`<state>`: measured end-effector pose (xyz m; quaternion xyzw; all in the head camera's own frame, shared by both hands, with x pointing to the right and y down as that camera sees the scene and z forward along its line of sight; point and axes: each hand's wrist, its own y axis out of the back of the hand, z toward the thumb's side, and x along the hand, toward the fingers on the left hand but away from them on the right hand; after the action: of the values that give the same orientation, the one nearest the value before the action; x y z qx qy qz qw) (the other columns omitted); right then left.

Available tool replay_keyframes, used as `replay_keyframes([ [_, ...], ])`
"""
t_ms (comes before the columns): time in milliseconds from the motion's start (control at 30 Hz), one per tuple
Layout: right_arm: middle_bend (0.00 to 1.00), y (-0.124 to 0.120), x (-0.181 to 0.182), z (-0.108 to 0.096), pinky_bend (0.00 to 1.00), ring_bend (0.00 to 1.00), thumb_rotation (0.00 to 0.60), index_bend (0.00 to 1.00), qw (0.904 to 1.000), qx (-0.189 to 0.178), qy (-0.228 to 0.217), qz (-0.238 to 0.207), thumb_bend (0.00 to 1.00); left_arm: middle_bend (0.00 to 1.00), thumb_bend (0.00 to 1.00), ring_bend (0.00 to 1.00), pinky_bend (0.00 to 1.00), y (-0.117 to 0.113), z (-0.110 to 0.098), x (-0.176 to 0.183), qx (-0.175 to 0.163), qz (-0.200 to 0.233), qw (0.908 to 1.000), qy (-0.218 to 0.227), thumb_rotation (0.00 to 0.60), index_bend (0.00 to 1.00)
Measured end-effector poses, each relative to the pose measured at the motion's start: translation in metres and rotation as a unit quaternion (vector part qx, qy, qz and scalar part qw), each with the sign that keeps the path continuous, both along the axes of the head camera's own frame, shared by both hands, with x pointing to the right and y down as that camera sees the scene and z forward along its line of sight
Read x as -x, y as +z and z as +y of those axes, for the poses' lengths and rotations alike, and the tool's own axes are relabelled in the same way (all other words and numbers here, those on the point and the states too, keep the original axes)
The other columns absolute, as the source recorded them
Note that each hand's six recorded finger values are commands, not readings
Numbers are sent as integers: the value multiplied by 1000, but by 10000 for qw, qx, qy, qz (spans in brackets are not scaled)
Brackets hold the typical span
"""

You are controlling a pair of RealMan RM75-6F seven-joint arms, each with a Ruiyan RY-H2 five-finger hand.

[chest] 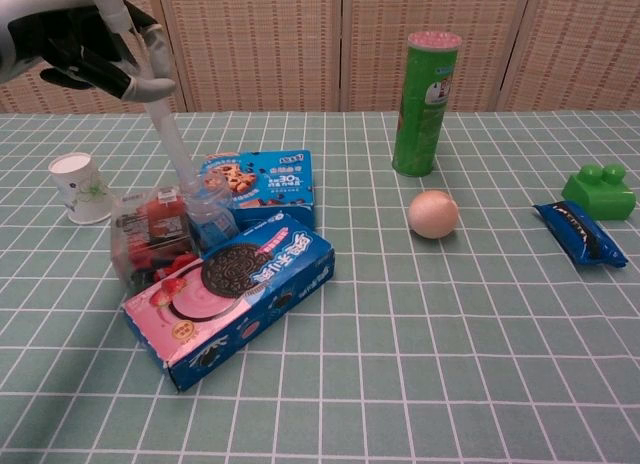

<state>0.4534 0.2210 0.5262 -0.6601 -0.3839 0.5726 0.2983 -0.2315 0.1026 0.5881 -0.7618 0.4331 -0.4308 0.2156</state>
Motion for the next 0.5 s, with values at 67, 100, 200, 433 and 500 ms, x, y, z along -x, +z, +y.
replay_keyframes([
  [67, 300, 0, 0, 0, 343, 228, 600, 377, 10000, -3, 2, -5, 133, 1000, 469, 1000, 1000, 2, 1, 0, 18, 4, 10000, 6, 600, 738],
  [100, 300, 0, 0, 0, 343, 228, 600, 377, 10000, -1, 2, -4, 133, 1000, 469, 1000, 1000, 2, 1, -1, 30, 9, 10000, 6, 600, 738],
  [200, 300, 0, 0, 0, 343, 227, 600, 377, 10000, 4, -2, -7, 134, 1000, 469, 1000, 1000, 6, 2, -1, 70, 15, 10000, 1, 600, 738],
  [433, 300, -1, 0, 0, 343, 228, 600, 377, 10000, -2, 5, -11, 133, 1000, 469, 1000, 1000, 22, 3, -2, 191, -11, 9998, -7, 600, 738],
  [500, 300, 0, -1, 0, 343, 228, 600, 377, 10000, 1, 11, -14, 133, 1000, 469, 1000, 1000, 28, 4, -2, 223, -19, 9997, -16, 600, 738],
])
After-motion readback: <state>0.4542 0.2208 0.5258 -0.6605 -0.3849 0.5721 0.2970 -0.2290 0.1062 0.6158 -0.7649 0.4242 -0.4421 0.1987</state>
